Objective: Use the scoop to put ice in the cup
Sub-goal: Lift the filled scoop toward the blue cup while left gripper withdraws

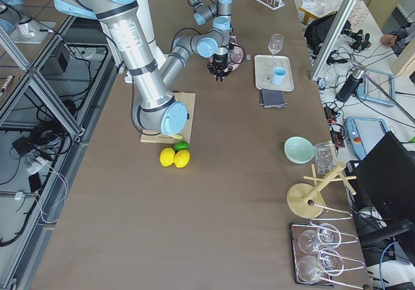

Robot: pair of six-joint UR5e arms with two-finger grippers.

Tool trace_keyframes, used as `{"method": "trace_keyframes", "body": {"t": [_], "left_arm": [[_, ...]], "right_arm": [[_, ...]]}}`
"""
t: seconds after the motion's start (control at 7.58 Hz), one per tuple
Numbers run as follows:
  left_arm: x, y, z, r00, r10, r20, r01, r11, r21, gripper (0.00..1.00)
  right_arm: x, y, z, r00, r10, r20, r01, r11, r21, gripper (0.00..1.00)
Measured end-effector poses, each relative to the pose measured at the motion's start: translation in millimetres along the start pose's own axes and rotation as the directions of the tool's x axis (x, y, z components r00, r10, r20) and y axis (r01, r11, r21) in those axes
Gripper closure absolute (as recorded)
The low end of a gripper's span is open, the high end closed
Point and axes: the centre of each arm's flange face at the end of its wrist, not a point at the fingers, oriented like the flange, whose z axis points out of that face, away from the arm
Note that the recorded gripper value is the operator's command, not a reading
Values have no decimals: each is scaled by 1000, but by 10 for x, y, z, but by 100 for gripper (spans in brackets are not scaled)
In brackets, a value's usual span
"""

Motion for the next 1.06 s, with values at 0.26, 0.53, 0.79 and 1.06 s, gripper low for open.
{"method": "trace_keyframes", "body": {"t": [0.26,0.53,0.79,1.06], "left_arm": [[-58,72,-66,1000,-5,-6,5,1000,-2,1],[-170,299,-203,999,-20,-25,20,1000,-10,1],[-205,475,-349,999,-27,-33,26,1000,-4,1],[-178,641,-695,998,-42,-45,43,999,2,1]], "right_arm": [[403,450,-190,983,173,61,-172,985,-30,100],[851,859,-346,943,323,82,-319,946,-60,100],[1237,1138,-511,905,422,56,-416,905,-88,100],[1636,1257,-480,877,481,6,-477,871,-122,100]]}}
